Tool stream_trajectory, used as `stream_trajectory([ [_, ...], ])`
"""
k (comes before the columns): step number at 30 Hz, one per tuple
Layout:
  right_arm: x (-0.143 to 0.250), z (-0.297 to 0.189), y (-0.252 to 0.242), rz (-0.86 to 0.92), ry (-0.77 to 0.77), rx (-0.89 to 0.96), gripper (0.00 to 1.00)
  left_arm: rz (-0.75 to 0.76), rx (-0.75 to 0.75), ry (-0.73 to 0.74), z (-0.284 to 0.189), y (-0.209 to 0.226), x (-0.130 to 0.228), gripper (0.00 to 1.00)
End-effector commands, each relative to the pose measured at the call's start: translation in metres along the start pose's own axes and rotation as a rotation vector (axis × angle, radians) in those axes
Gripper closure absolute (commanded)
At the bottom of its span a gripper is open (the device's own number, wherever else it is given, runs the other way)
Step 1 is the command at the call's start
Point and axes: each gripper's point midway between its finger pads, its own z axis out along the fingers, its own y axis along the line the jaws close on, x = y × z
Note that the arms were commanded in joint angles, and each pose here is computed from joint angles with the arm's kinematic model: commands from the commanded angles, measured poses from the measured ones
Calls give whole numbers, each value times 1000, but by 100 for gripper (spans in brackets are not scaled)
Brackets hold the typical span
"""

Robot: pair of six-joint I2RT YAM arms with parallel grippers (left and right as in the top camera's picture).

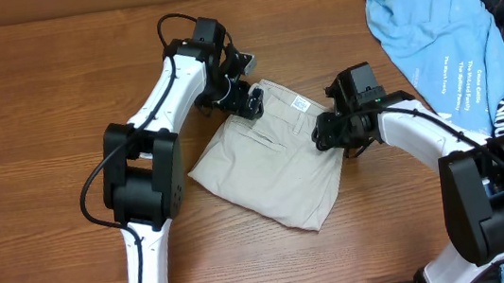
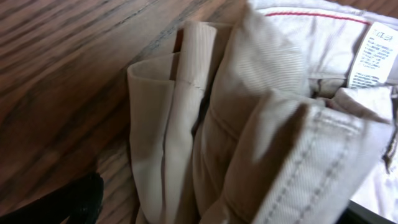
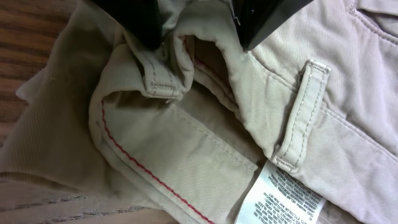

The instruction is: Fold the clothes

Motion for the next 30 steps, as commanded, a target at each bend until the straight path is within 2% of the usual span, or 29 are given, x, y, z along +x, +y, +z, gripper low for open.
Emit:
stream_trajectory([
  [1,7,11,-32,18,20,124,55,-36,-42,41,16,13,8,0],
  [4,10,11,-32,21,30,127,55,-44,6,65,27,9,14,2],
  [7,11,11,-33,22,37,129,55,-53,112,103,44,-4,24,8],
  [10,11,11,-33,22,38,130,54,-40,201,141,57,-16,35,24],
  [12,11,11,-33,22,38,129,54,-33,209,166,64,-18,41,36],
  [13,11,11,-33,22,38,130,54,-21,212,170,65,-20,42,43],
  [14,12,11,-33,23,39,130,54,-7,212,173,65,-21,43,57],
  [15,12,11,-33,23,41,130,54,7,206,175,65,-22,43,87],
  [16,12,11,-33,24,42,130,54,10,195,176,65,-21,43,96],
  [19,13,10,-33,26,46,132,53,-8,99,202,60,-6,43,96],
  [22,2,-4,-30,28,33,143,51,-109,-61,223,38,22,39,96],
  [30,-60,-113,3,8,-169,157,49,-351,-334,64,-81,97,14,96],
])
